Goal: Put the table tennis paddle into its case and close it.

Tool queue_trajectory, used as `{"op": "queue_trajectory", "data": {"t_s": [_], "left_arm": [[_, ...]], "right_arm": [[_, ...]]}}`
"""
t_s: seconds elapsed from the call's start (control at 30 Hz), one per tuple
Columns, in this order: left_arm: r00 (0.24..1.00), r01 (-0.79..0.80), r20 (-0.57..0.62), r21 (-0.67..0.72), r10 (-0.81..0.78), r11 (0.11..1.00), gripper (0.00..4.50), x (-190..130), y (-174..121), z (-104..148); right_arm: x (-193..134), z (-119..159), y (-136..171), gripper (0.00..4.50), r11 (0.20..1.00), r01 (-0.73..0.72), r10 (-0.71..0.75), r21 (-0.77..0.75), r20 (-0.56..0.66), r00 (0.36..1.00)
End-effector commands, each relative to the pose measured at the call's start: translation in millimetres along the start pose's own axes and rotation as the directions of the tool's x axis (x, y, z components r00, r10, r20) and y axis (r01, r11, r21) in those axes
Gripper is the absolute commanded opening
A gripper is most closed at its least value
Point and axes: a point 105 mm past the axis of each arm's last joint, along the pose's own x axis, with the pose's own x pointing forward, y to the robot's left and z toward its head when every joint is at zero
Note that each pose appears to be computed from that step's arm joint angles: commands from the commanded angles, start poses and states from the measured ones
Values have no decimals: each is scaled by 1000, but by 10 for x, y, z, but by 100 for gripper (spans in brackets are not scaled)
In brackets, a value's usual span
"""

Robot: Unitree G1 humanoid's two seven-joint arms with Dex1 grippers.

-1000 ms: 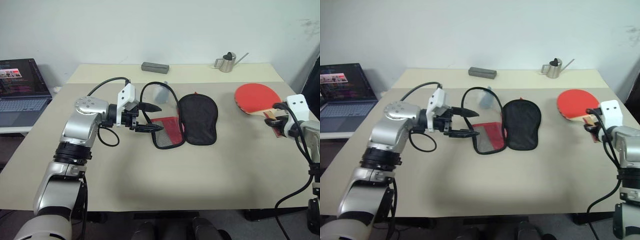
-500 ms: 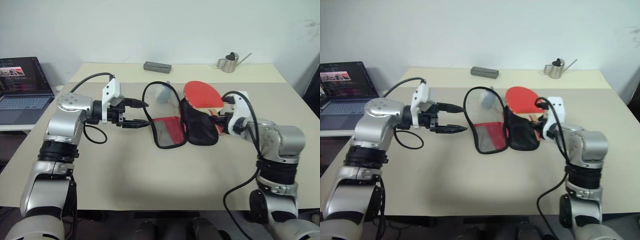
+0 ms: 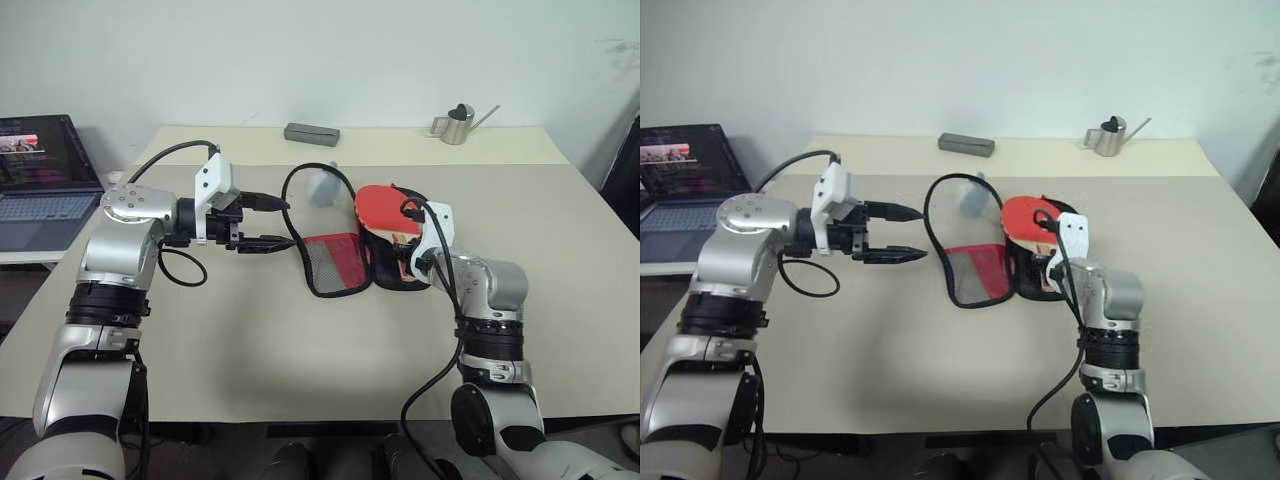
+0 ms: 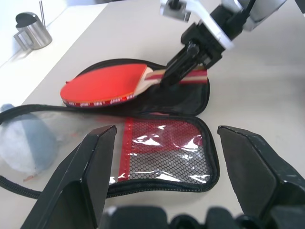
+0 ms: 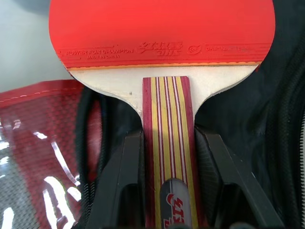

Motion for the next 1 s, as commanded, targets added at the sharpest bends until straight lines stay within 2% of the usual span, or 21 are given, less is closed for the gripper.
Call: {"op": "queue_trajectory", "data": {"t_s": [0.03, 0.5, 0.7, 0.93, 0.97, 1.0], "left_arm": [[999, -30, 31, 38, 28, 999, 374, -67, 30, 126], [999, -36, 24, 43, 35, 998, 374, -88, 27, 110], [999, -39, 24, 46, 38, 998, 374, -84, 35, 105], [999, -43, 22, 48, 42, 998, 374, -79, 42, 97], [999, -43, 22, 48, 42, 998, 374, -77, 43, 96], [999, -44, 22, 49, 43, 998, 374, -75, 44, 93]], "right_arm": [[-12, 274, 47, 107, 1000, 12, -10, -21, 114, 993], [21, 225, 34, 107, 997, 48, -40, -61, 127, 991], [37, 107, 136, 107, 998, 13, -6, -69, 94, 996], [31, 119, 221, 107, 999, -8, 13, -51, 102, 995], [32, 129, 219, 178, 999, -8, 13, -49, 105, 994], [31, 138, 217, 205, 999, -6, 11, -48, 108, 994]]}}
